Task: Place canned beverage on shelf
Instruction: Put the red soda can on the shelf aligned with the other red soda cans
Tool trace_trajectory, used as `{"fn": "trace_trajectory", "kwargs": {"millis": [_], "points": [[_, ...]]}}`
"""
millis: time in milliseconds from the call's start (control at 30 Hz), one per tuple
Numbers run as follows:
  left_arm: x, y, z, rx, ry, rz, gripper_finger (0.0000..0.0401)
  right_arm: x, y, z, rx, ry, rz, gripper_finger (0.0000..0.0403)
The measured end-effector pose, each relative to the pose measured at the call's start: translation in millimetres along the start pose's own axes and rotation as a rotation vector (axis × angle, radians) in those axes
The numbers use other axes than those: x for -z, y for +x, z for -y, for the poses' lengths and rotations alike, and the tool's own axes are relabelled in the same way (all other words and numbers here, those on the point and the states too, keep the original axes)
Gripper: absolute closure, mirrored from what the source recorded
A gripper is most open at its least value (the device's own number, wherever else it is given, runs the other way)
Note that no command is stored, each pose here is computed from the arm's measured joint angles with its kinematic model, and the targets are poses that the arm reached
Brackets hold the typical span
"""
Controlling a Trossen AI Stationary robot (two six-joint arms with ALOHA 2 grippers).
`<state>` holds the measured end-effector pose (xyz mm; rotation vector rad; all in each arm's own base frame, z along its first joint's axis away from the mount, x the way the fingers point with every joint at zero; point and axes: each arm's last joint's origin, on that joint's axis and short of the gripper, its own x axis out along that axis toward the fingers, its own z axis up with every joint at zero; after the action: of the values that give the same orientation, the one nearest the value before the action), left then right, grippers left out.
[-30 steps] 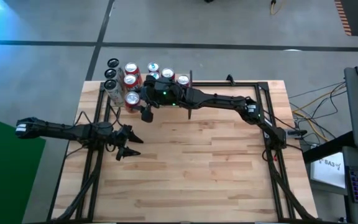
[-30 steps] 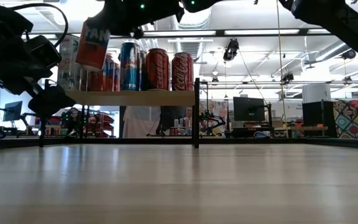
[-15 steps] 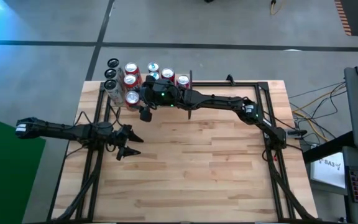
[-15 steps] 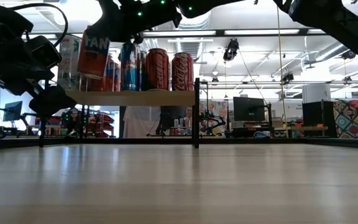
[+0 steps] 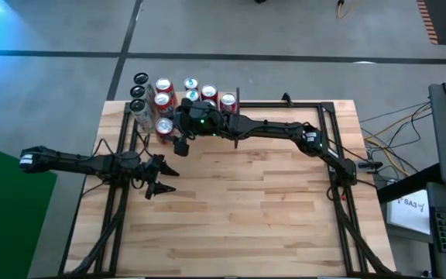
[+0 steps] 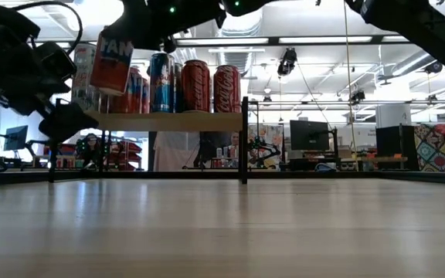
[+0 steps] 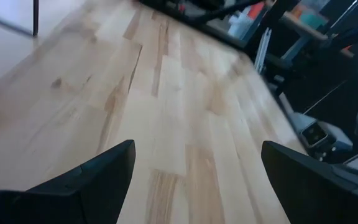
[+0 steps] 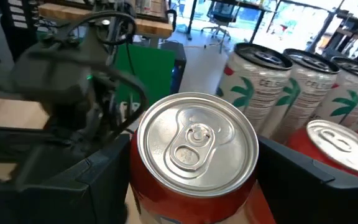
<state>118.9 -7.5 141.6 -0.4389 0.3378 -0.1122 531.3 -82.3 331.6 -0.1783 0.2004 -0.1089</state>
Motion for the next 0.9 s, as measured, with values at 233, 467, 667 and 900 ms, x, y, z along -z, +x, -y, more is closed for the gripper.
{"fn": "trace_trajectory", "kwargs": {"millis": [233, 467, 667, 900], "points": [[-23.0, -5.2, 11.2, 0.054, 0.028, 0.120, 0.0067, -27.3, -27.8, -2.3, -0.090, 0.076, -0.015, 0.0117], [-61.7, -17.2, 31.8, 0.105, 0.113, 0.217, 0.0067, -53.2, -68.8, -5.0, -0.207, 0.090, -0.103, 0.0117], [-71.2, -20.4, 36.6, 0.136, 0.146, 0.305, 0.0067, -63.3, -105.4, -19.3, -0.340, -0.003, -0.241, 0.0117], [-74.8, -20.5, 37.2, 0.108, 0.187, 0.366, 0.0067, -27.8, -98.3, -53.3, -0.432, -0.029, -0.428, 0.0117]]}}
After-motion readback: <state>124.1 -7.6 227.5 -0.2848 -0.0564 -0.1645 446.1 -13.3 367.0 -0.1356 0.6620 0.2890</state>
